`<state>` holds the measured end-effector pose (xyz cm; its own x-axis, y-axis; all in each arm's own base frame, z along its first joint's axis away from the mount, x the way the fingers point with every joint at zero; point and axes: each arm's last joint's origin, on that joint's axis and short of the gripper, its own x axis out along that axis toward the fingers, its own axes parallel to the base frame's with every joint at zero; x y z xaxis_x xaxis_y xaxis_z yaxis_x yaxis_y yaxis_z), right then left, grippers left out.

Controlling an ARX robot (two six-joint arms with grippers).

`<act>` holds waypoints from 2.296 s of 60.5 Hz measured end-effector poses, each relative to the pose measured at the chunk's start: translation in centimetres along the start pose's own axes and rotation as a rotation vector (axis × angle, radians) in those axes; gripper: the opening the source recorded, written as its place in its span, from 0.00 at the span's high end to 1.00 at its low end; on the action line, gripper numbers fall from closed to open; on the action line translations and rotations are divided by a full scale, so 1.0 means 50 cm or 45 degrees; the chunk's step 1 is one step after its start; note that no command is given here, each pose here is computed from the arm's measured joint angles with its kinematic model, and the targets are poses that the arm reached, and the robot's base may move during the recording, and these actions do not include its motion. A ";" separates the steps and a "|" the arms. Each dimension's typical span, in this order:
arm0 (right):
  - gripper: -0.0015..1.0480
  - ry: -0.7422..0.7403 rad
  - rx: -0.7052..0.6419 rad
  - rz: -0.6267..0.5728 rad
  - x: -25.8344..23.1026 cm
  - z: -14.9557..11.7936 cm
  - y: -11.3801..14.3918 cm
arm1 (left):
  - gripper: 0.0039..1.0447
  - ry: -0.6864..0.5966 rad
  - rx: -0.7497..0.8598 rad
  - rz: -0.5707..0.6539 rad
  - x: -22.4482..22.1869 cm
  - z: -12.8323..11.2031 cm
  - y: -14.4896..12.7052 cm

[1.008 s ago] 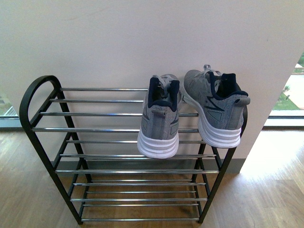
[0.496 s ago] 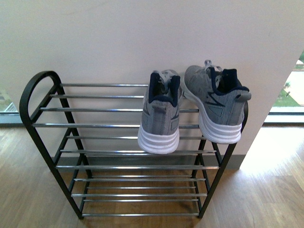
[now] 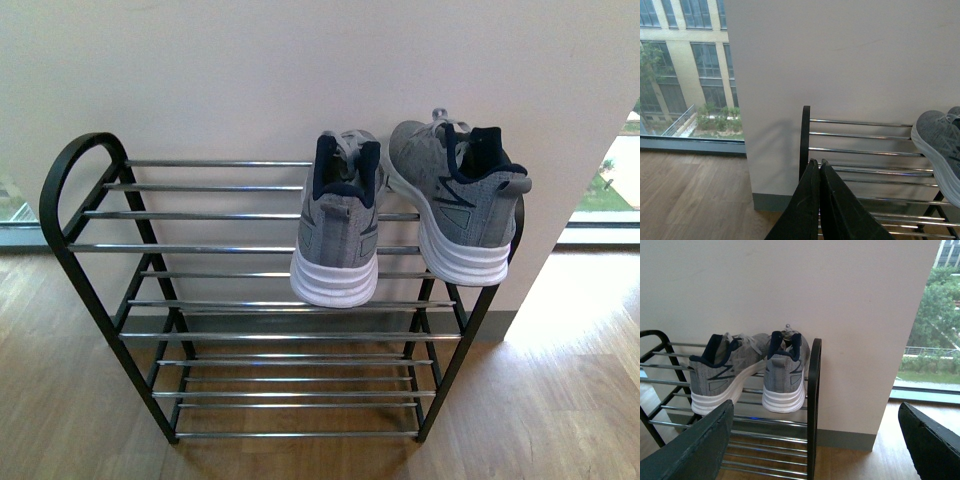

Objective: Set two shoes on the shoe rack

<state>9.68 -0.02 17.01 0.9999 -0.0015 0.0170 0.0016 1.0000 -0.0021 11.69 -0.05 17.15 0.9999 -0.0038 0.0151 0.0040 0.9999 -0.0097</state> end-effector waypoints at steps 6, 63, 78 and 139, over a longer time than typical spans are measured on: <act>0.09 0.000 0.000 0.000 0.000 0.000 0.000 | 0.99 0.000 0.000 0.000 -0.004 0.000 0.000; 0.09 -0.001 0.000 0.000 0.000 0.000 0.000 | 0.99 0.022 0.007 0.001 -0.038 -0.008 0.000; 0.09 0.000 0.000 0.002 0.000 0.000 0.000 | 0.69 0.023 0.006 0.002 -0.038 -0.008 0.000; 0.09 0.000 0.001 -0.007 0.000 0.000 0.000 | 0.09 0.021 0.007 -0.002 -0.038 -0.008 0.000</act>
<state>9.66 -0.02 17.00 0.9998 -0.0069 0.0166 0.0069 1.0000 -0.0008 9.78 -0.03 16.71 1.0000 -0.0057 -0.0017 0.0057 1.0000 -0.0040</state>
